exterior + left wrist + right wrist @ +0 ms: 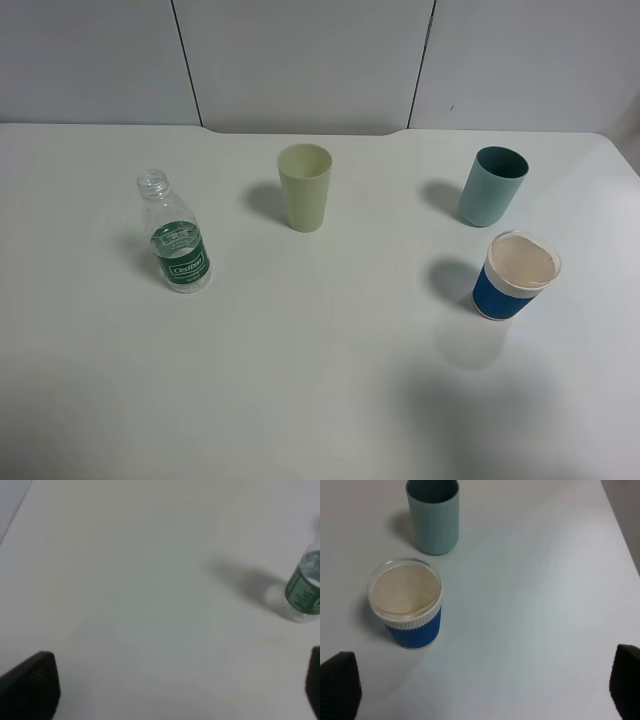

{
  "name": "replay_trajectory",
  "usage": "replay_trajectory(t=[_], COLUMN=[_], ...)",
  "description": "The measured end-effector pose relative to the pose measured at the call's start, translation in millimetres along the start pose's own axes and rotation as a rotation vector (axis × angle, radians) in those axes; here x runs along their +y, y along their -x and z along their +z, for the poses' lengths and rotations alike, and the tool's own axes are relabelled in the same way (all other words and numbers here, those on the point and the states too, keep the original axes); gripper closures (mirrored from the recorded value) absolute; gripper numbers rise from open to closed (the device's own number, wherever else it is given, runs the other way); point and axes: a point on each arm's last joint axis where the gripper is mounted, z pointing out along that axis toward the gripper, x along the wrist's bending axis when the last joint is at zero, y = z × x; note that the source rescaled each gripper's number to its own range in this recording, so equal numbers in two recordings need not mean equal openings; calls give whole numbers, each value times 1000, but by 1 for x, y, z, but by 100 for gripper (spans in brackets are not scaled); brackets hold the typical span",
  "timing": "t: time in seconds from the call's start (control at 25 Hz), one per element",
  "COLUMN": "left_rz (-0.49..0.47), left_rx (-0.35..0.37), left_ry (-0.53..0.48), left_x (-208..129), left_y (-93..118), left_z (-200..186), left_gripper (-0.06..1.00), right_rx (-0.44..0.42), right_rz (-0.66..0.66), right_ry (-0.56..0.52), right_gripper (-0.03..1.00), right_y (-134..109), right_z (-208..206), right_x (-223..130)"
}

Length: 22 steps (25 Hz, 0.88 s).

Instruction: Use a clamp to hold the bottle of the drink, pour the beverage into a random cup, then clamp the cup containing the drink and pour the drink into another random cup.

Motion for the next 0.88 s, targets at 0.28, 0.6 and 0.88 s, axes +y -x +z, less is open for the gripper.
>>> replay_trajectory(t=[0.28, 0.6, 0.88], left_rz=[0, 0, 0], left_rx=[0, 0, 0], left_ry=[0, 0, 0], left_x=[0, 0, 0], left_y=[0, 0, 0], left_z=[0, 0, 0], left_gripper=[-6, -6, -6], right_rx=[0, 0, 0], right_rz=[0, 0, 0], right_ry=[0, 0, 0], right_gripper=[-3, -3, -3], right_y=[0, 0, 0], right_z=[0, 0, 0], right_x=[0, 0, 0])
